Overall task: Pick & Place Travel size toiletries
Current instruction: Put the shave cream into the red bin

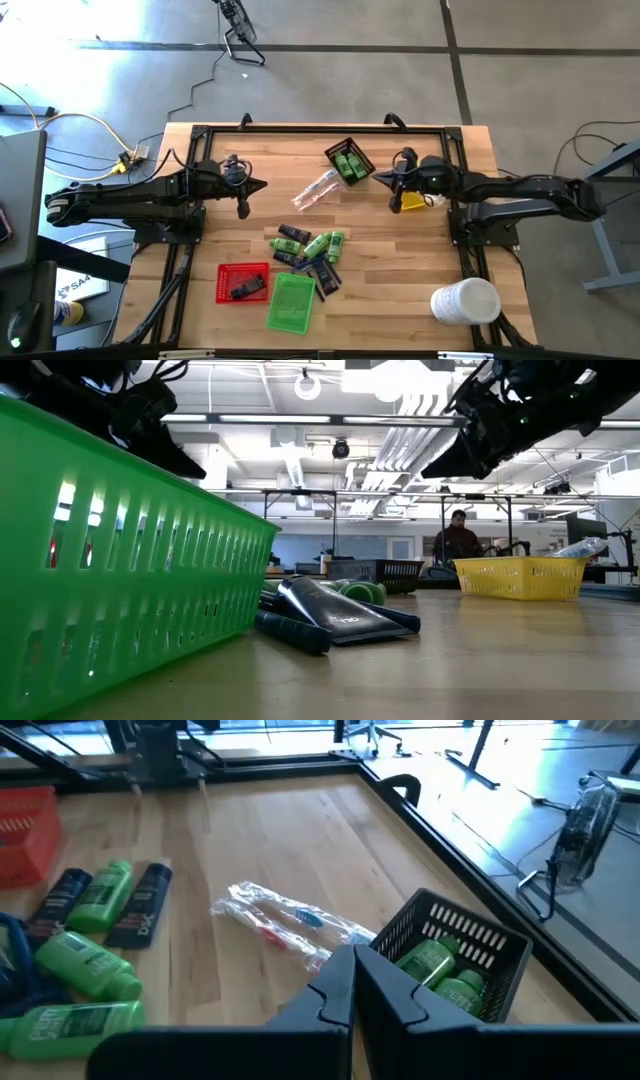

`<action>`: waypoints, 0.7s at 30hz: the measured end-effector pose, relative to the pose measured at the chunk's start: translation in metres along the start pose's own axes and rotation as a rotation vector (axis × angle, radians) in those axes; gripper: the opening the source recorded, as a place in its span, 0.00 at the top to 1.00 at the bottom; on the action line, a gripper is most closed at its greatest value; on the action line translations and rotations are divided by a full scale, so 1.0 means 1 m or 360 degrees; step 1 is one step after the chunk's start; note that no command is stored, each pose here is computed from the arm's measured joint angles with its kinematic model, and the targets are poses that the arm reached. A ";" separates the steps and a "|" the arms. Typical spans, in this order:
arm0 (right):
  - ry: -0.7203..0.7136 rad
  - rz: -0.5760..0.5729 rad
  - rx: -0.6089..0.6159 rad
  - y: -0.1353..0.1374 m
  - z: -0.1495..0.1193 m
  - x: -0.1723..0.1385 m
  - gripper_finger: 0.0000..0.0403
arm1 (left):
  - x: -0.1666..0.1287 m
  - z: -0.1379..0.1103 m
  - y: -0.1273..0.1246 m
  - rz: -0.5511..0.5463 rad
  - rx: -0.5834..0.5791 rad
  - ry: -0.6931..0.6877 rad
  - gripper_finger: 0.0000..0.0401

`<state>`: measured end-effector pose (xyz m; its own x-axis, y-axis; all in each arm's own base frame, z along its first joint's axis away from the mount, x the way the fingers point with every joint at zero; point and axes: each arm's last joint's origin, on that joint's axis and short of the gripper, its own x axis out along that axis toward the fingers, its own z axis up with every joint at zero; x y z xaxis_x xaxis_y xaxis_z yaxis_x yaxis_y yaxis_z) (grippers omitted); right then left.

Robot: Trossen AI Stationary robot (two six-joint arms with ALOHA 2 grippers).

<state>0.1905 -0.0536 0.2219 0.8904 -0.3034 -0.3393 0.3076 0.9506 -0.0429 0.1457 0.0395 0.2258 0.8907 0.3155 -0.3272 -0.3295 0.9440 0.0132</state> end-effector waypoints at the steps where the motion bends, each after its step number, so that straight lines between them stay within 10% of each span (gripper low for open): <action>1: -0.0013 0.0011 0.0006 -0.002 0.000 -0.002 0.99 | 0.000 0.000 0.000 0.0000 -0.0016 -0.0003 1.00; 21: -0.0058 -0.0017 0.0025 -0.013 0.003 -0.011 0.99 | 0.002 0.001 -0.003 -0.0166 -0.0301 0.0012 1.00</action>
<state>0.1775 -0.0630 0.2293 0.8986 -0.3162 -0.3042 0.3222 0.9462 -0.0318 0.1488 0.0371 0.2256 0.9210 0.2159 -0.3244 -0.2894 0.9364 -0.1984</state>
